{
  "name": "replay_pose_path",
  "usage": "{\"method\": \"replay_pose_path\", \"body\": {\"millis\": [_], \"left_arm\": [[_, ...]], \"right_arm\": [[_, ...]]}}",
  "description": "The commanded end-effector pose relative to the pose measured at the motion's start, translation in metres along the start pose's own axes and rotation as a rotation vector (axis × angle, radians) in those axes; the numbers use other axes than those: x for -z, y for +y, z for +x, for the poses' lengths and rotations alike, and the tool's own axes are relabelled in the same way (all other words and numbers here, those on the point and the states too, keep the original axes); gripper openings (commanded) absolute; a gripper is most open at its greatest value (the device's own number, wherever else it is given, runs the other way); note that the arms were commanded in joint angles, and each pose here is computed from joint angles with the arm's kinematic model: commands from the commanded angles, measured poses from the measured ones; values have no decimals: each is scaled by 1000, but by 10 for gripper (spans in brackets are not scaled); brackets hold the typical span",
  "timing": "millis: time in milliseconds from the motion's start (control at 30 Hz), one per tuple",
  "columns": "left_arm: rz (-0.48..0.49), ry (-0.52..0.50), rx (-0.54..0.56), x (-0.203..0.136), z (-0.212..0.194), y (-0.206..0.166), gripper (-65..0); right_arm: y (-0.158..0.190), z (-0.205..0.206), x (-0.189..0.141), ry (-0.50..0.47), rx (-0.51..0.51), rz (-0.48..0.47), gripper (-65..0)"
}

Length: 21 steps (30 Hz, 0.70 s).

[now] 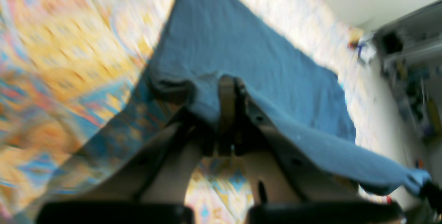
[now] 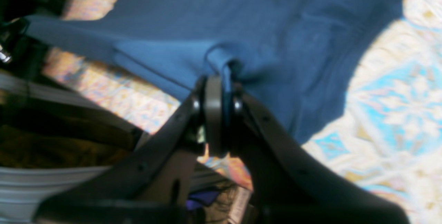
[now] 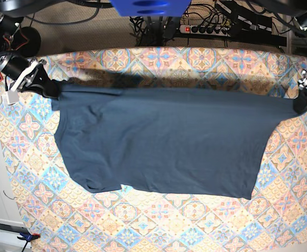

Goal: Layout the t-shirt on the table in an organized manner, then fold the t-shirt properly
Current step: 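Lift the t-shirt edge with both grippers and shake it straight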

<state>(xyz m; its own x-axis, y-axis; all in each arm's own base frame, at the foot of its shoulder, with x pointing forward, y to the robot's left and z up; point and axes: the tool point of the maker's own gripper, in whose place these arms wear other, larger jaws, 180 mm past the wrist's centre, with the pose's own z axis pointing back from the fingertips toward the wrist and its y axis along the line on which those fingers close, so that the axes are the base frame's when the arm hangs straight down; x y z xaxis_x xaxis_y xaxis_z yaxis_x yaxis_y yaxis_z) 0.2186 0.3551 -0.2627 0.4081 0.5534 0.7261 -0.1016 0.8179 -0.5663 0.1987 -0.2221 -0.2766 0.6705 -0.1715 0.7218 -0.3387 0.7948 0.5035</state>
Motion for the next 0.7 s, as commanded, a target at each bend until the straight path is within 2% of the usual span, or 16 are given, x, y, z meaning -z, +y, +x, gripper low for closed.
{"method": "replay_pose_path", "body": {"millis": [0,167,333,433,533,667], "left_arm": [[18,-36,31,-10,18,2,-650],[49,-8,33,-21,17,10,-650],[125,52,49,-28,3,25,-650],[162,68,60,-28,-1,32,-650],[183,76,69,-28,-2,36,-650],[164,43,70,-21,7,32,-650]], "right_arm": [[3,9,-3,-22,-23,11,-643],[18,1,10,13,-21,75,-643],[42,-59,18,175,74,157,-643],[53,-79,19,230,106,190,-643],[65,-87,25,259,114,233,-643],[66,-88,26,261,113,240,-643]]}}
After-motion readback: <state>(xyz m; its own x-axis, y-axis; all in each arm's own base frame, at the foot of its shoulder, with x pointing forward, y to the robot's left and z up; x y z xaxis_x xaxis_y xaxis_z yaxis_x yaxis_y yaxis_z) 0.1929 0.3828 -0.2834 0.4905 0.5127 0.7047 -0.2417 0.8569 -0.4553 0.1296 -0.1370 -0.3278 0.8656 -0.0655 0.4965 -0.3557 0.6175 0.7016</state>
